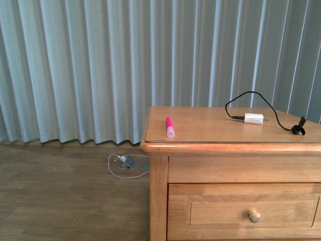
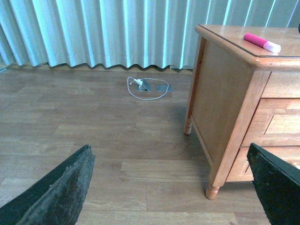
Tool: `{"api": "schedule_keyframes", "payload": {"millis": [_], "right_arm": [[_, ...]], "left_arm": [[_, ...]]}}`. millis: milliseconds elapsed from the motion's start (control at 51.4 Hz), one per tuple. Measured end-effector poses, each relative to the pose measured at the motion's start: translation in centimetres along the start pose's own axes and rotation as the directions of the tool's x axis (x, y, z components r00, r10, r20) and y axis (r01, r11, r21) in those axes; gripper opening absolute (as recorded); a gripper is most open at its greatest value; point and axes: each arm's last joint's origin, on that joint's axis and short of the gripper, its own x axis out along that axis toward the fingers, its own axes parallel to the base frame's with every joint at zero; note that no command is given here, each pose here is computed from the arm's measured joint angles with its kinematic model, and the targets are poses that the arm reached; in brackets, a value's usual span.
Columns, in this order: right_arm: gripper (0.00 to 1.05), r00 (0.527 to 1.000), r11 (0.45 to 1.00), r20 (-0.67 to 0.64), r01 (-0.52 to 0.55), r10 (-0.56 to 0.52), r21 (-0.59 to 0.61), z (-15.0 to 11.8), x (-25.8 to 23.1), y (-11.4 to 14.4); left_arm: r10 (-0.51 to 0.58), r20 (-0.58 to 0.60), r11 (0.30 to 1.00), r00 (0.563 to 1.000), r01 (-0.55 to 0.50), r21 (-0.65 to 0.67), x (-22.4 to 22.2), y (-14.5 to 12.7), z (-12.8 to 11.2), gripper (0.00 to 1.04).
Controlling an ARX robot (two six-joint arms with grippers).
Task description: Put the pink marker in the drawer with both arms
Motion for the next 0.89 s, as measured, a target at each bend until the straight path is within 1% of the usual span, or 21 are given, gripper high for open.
{"api": "schedule_keyframes", "payload": {"millis": [759,778,817,895], "right_arm": [[0.96,1.0,1.0,0.0,0.0,0.0,0.0,0.0,0.0,0.0],[0.96,1.0,1.0,-0.008,-0.013,0.013,-0.003,-0.05,0.01,0.01],[0.96,0.994,0.997,-0.068,-0.082,0.081,-0.003,-0.16,0.02,0.06],[0.96,0.961,0.979,-0.189,-0.204,0.203,0.013,-0.79,0.47,0.31]], "left_arm": [[0.0,0.0,1.0,1.0,0.0,0.0,0.0,0.0,0.0,0.99],[0.0,0.0,1.0,1.0,0.0,0.0,0.0,0.0,0.0,0.99],[0.0,0.0,1.0,1.0,0.0,0.0,0.0,0.0,0.0,0.99],[0.0,0.0,1.0,1.0,0.0,0.0,0.0,0.0,0.0,0.99]]}}
